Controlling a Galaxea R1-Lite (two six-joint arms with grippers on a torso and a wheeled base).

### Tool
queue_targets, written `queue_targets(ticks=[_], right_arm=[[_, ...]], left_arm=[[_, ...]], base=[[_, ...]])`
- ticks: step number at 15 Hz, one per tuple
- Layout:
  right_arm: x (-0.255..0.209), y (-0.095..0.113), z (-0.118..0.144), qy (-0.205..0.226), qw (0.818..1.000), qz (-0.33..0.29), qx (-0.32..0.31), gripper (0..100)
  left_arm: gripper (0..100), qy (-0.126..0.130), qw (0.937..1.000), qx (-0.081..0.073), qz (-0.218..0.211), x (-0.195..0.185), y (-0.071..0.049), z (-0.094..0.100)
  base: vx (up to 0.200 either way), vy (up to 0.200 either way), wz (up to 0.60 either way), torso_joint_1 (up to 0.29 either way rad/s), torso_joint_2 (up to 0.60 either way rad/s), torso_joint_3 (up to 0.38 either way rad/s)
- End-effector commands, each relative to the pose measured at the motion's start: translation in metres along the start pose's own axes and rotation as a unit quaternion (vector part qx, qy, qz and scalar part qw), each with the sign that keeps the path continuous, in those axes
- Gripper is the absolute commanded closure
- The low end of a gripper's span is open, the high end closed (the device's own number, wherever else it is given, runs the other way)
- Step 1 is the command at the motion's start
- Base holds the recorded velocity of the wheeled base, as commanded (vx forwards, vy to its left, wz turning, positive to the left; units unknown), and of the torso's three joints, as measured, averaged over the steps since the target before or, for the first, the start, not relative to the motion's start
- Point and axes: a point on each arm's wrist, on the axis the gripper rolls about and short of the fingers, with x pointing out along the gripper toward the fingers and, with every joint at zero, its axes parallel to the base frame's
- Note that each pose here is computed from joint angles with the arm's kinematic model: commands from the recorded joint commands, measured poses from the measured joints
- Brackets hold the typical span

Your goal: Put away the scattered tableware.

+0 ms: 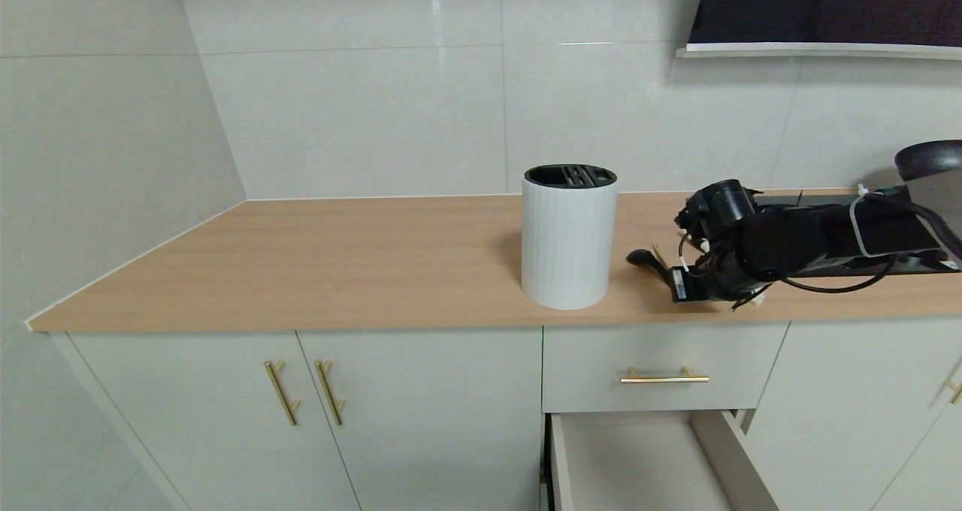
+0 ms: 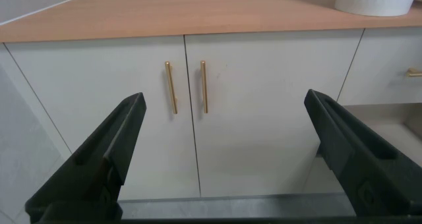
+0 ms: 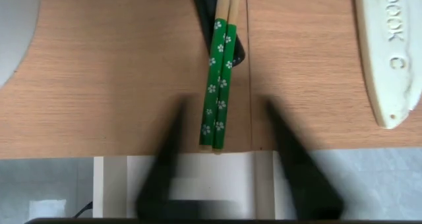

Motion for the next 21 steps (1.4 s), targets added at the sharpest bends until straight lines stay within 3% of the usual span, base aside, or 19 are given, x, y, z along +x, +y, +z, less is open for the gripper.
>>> queue_targets(ticks=[1,7,9,12,14,18,21], right_arm=[[0.000,0.000,0.000,-0.001,1.000,0.000,0.000,100],[-0.038,-0.013,0.015,-0.039,0.999,-0.003,0.023,100],[-0.073,-0.022,0.018,-0.056,0.997,0.002,0.059,100],[-0.163,-0.037,-0.005,-0.085,0.993,0.024,0.075,100],[-0.196,-0.047,-0.024,-0.098,0.992,0.030,0.073,100],[-0.236,-0.061,-0.065,-0.084,0.993,0.056,0.053,100],[-0.237,-0.064,-0.087,-0.068,0.995,0.073,0.021,100]], left_arm=[[0,0.000,1.0000,0.000,0.000,0.000,0.000,0.000],[0,0.000,1.0000,0.000,0.000,0.000,0.000,0.000],[0,0.000,1.0000,0.000,0.000,0.000,0.000,0.000],[0,0.000,1.0000,0.000,0.000,0.000,0.000,0.000],[0,0.000,1.0000,0.000,0.000,0.000,0.000,0.000],[0,0.000,1.0000,0.000,0.000,0.000,0.000,0.000],[0,0.000,1.0000,0.000,0.000,0.000,0.000,0.000]], base=[[0.000,0.000,0.00,0.000,0.00,0.000],[0.000,0.000,0.00,0.000,0.00,0.000],[0.000,0.000,0.00,0.000,0.00,0.000],[0.000,0.000,0.00,0.000,0.00,0.000],[0.000,0.000,0.00,0.000,0.00,0.000],[0.000,0.000,0.00,0.000,0.00,0.000],[0.000,0.000,0.00,0.000,0.00,0.000]])
